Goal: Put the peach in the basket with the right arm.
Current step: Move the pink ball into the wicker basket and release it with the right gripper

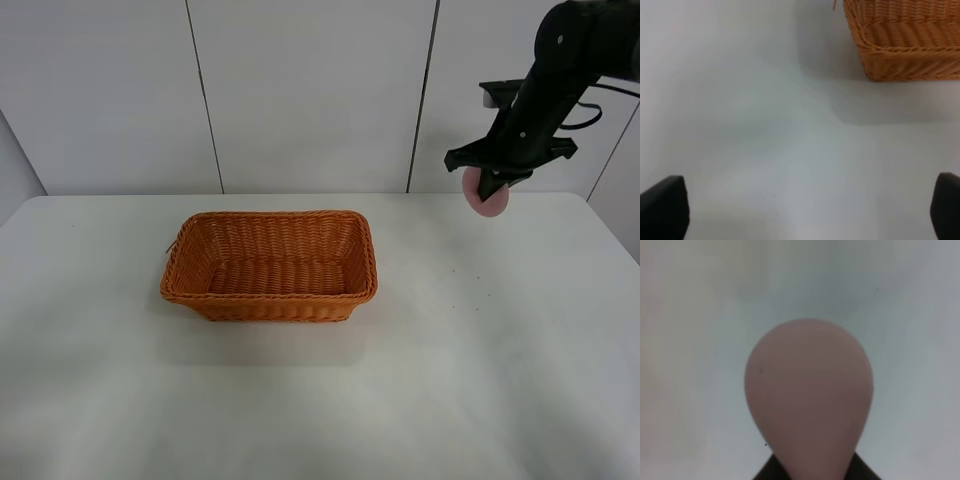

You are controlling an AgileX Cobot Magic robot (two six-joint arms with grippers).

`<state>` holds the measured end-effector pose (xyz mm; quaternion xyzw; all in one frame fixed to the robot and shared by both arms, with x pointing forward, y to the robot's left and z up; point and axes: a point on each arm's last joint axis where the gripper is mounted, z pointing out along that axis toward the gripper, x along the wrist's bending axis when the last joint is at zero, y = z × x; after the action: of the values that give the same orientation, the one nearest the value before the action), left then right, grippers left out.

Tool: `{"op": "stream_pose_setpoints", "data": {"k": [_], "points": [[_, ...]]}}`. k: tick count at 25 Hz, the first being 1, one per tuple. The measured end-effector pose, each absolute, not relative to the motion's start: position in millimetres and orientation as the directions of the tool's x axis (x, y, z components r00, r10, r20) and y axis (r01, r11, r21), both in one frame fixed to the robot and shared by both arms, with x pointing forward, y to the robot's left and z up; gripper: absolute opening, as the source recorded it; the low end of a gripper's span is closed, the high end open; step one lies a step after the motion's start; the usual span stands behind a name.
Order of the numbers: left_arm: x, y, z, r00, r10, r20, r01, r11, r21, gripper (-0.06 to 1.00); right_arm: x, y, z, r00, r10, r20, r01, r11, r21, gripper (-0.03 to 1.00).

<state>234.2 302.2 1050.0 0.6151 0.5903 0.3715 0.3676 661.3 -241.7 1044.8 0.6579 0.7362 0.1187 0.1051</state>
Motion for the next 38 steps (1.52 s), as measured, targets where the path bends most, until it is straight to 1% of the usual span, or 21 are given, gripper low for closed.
{"op": "stream_pose_setpoints", "data": {"k": [4,6,11,13,17,21,24,28,29,31,32,33,35,36,38], "points": [[234,302,1050,0.027,0.999,0.023,0.453,-0.033,0.891,0.99,663,-232,1064,-0.136,0.991,-0.004,0.928,0.129,0.35,0.0],[234,302,1050,0.027,0.999,0.023,0.453,-0.033,0.891,0.99,662,-216,1070,-0.173,0.985,-0.004,0.916,0.163,0.366,0.0],[234,302,1050,0.027,0.999,0.023,0.453,-0.033,0.891,0.99,648,-154,1083,-0.315,0.949,-0.002,0.865,0.287,0.412,0.0],[234,302,1050,0.027,0.999,0.023,0.453,-0.033,0.891,0.99,636,-123,1084,-0.38,0.925,0.003,0.841,0.344,0.418,0.0],[234,302,1050,0.027,0.999,0.023,0.453,-0.033,0.891,0.99,615,-70,1078,-0.467,0.884,0.029,0.8,0.408,0.441,0.0],[234,302,1050,0.027,0.999,0.023,0.453,-0.033,0.891,0.99,605,-29,1059,-0.536,0.844,0.035,0.76,0.464,0.456,0.0],[234,302,1050,0.027,0.999,0.023,0.453,-0.033,0.891,0.99,610,-10,1026,-0.557,0.83,0.034,0.755,0.489,0.437,0.0],[234,302,1050,0.027,0.999,0.023,0.453,-0.033,0.891,0.99,623,4,977,-0.556,0.83,0.043,0.764,0.49,0.42,0.01],[234,302,1050,0.027,0.999,0.023,0.453,-0.033,0.891,0.99,626,6,964,-0.555,0.831,0.045,0.768,0.491,0.412,0.03],[234,302,1050,0.027,0.999,0.023,0.453,-0.033,0.891,0.99,630,9,941,-0.553,0.832,0.045,0.778,0.496,0.386,0.14],[234,302,1050,0.027,0.999,0.023,0.453,-0.033,0.891,0.99,630,9,933,-0.552,0.832,0.045,0.783,0.499,0.371,0.23],[234,302,1050,0.027,0.999,0.023,0.453,-0.033,0.891,0.99,630,9,926,-0.551,0.833,0.045,0.787,0.502,0.358,0.34],[234,302,1050,0.027,0.999,0.023,0.453,-0.033,0.891,0.99,630,9,919,-0.551,0.834,0.044,0.792,0.505,0.341,0.55],[234,302,1050,0.027,0.999,0.023,0.453,-0.033,0.891,0.99,630,9,919,-0.55,0.834,0.045,0.793,0.505,0.341,0.61],[234,302,1050,0.027,0.999,0.023,0.453,-0.033,0.891,0.99,630,10,922,-0.551,0.833,0.047,0.791,0.504,0.347,0.66]]}}
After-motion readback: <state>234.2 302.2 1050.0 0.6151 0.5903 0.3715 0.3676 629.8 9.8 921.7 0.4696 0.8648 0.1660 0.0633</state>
